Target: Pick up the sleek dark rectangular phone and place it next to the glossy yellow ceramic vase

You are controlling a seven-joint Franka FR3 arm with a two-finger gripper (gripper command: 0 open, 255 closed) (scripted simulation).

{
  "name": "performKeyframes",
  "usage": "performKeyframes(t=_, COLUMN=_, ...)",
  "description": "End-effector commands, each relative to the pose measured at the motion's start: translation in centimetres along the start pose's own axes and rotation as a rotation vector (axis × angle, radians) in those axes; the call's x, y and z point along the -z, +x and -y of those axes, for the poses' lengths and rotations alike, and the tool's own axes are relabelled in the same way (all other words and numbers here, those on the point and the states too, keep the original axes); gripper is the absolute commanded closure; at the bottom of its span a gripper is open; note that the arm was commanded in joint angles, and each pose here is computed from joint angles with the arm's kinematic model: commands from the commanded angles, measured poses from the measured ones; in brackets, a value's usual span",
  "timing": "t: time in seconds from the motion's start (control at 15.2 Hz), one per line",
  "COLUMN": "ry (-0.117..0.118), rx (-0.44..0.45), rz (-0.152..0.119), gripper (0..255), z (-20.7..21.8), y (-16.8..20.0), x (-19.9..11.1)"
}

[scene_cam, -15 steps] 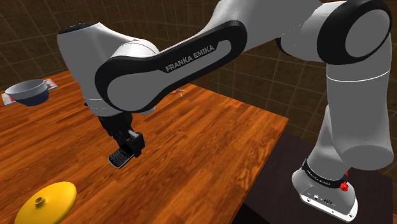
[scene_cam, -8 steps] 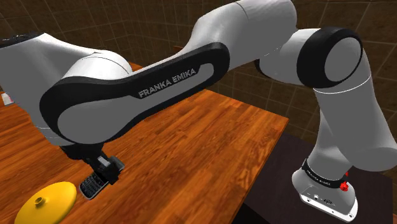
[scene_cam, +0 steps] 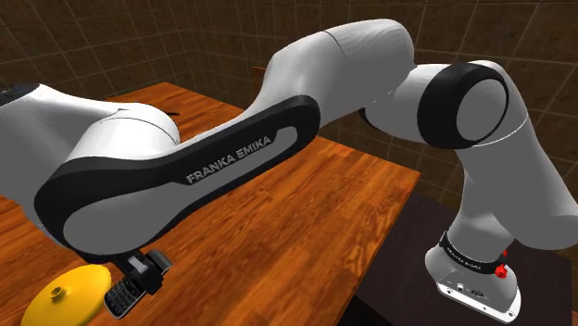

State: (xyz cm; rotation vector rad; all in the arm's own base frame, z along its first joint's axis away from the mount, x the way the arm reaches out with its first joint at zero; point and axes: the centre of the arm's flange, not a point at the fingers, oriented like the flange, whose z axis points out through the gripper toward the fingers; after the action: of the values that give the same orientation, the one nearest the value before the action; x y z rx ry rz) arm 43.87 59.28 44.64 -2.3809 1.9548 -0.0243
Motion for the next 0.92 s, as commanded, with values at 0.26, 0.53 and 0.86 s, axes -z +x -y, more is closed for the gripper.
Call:
performKeyframes(t=0.26, ry=0.000, rx=0.000, rz=0.001, gripper=255, z=0.0, y=0.2, x=-3.2)
performKeyframes(t=0.53, ry=0.000, rx=0.000, rz=0.001, gripper=255, z=-0.2, y=0.2, x=-5.3)
performKeyframes(t=0.86, ry=0.000, rx=0.000, rz=0.001, gripper=255, z=-0.3, y=0.3, x=-7.9)
